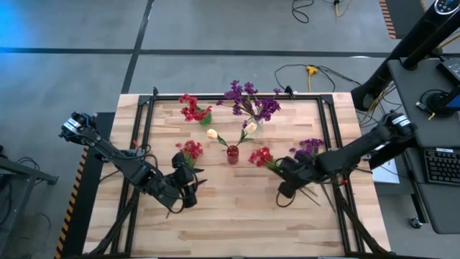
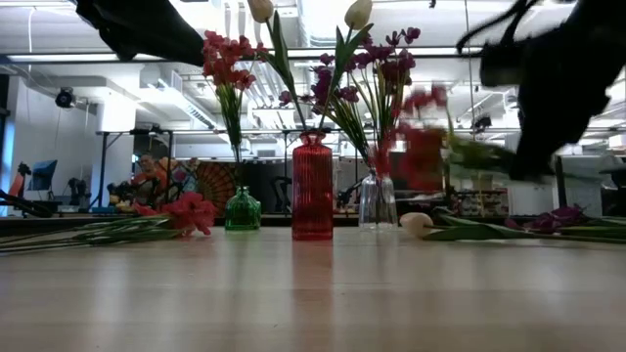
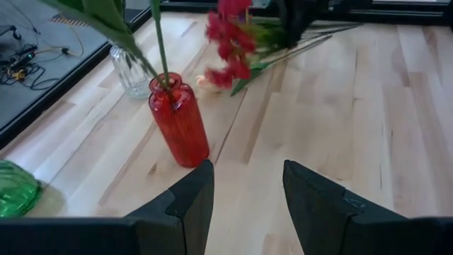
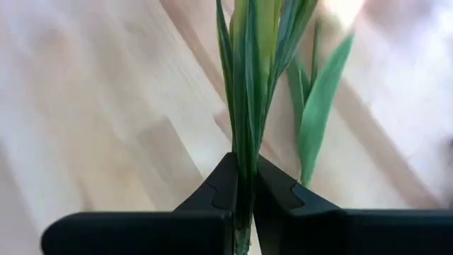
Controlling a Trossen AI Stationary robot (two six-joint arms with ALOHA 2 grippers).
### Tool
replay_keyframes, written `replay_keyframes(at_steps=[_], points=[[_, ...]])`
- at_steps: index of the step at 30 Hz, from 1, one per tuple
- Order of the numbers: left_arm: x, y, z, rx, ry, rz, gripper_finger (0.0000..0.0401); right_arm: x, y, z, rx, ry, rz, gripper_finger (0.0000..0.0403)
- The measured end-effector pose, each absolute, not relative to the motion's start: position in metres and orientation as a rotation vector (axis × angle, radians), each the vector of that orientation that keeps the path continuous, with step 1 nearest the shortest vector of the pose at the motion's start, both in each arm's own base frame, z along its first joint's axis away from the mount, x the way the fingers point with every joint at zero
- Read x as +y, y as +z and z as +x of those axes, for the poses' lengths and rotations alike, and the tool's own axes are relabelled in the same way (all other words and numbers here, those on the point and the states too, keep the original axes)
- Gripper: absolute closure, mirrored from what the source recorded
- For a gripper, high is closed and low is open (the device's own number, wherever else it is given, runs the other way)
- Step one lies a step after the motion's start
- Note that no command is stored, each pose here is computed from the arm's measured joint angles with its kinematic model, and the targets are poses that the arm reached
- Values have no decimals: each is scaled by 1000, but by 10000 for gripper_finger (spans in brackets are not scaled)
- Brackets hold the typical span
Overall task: Sort flowers into vase by color
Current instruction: Put the red flowers into the green vase
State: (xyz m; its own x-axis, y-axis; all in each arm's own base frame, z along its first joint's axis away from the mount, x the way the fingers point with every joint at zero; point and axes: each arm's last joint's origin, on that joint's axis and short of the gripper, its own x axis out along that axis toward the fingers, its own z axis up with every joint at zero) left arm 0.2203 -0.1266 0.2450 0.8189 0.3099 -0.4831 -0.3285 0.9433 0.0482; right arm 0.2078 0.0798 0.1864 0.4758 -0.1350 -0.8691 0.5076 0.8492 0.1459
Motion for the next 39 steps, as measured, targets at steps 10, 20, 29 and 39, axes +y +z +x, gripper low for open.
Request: replay_keyframes(at_steps=[10, 20, 29, 39], points=[[-133, 253, 224, 437, 282, -9, 249, 89, 230, 185, 683, -352, 349, 385], [-149, 269, 226, 309, 179, 57, 249, 116, 252, 198, 420, -152, 216, 385], [-152, 277, 229, 231, 162, 33, 248, 140, 265, 225, 152, 33, 47, 385], [-166, 275, 247, 118, 82, 84, 211, 163, 267, 249, -182, 202, -122, 385]])
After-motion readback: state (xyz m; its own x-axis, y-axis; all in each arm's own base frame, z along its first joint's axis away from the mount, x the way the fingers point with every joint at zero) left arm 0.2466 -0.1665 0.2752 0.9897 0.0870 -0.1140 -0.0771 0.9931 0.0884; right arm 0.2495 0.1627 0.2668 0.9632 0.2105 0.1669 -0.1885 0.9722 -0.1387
